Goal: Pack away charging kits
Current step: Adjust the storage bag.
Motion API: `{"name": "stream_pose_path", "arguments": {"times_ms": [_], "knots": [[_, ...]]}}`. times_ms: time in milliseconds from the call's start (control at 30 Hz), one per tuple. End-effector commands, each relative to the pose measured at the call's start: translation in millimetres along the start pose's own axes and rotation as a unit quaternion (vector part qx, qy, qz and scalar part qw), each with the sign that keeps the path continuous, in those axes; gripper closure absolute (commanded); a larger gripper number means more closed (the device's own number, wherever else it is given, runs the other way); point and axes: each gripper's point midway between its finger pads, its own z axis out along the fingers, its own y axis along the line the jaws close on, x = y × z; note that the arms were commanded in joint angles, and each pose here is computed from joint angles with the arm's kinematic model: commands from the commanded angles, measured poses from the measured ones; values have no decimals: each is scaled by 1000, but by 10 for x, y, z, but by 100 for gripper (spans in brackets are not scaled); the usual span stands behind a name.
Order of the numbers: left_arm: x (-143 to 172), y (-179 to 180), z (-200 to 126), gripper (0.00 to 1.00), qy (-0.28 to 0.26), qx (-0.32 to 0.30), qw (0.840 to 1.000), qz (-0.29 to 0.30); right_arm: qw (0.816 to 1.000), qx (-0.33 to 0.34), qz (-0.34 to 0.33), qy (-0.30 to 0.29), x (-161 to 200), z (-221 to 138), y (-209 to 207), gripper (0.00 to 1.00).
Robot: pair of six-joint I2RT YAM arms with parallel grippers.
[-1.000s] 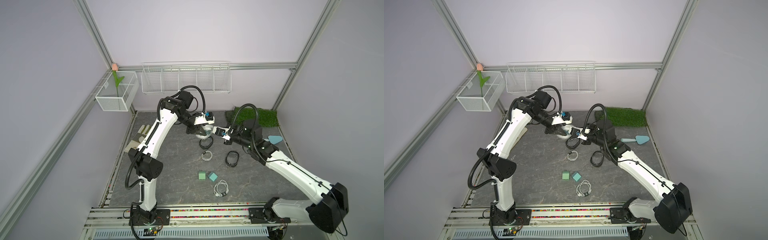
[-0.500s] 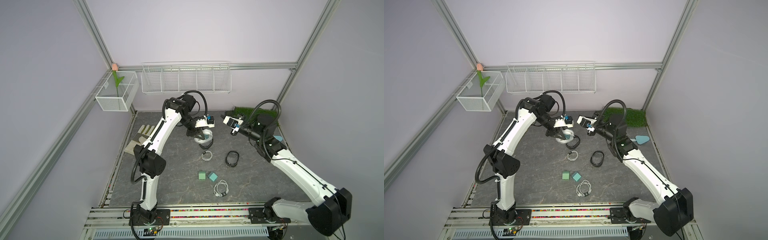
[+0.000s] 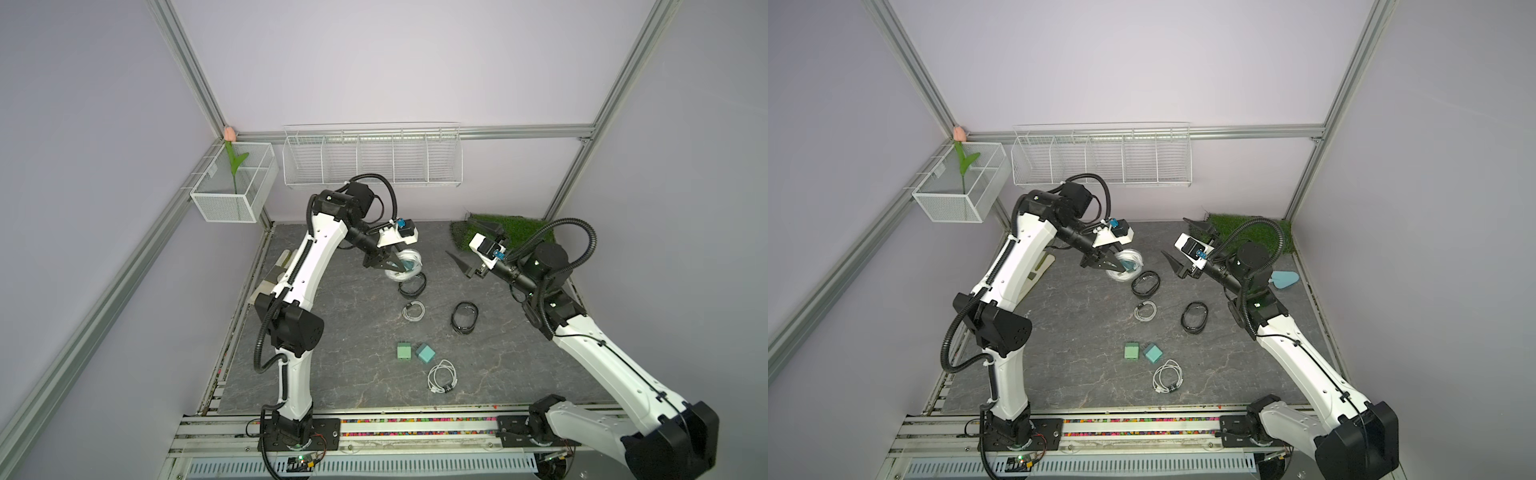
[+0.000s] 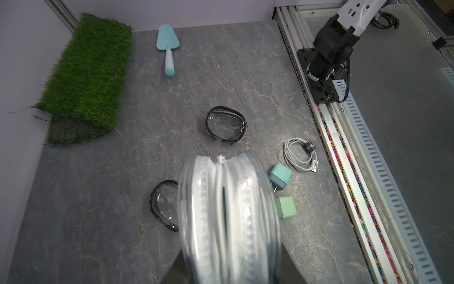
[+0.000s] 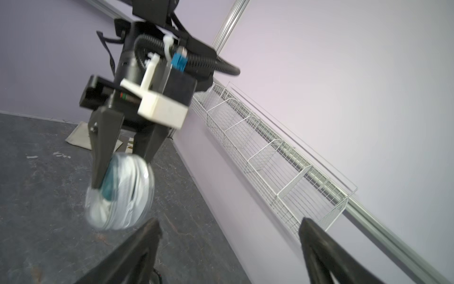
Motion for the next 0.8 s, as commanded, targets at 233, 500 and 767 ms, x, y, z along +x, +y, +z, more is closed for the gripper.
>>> {"name": "stream_pose_path", "arguments": {"times_ms": [233,500,767], "knots": [[-398,-391,-69,100,2,-21,998,60,954,-157,240,-85,-493,208,332,0],[-458,-300,-111,100,1,-46,997,61,943,-247,215,-49,-505,307,869,2],[-461,-345,-122,100,0,-40,996,75,946,-243,214,-20,-350,345,921,7]]}}
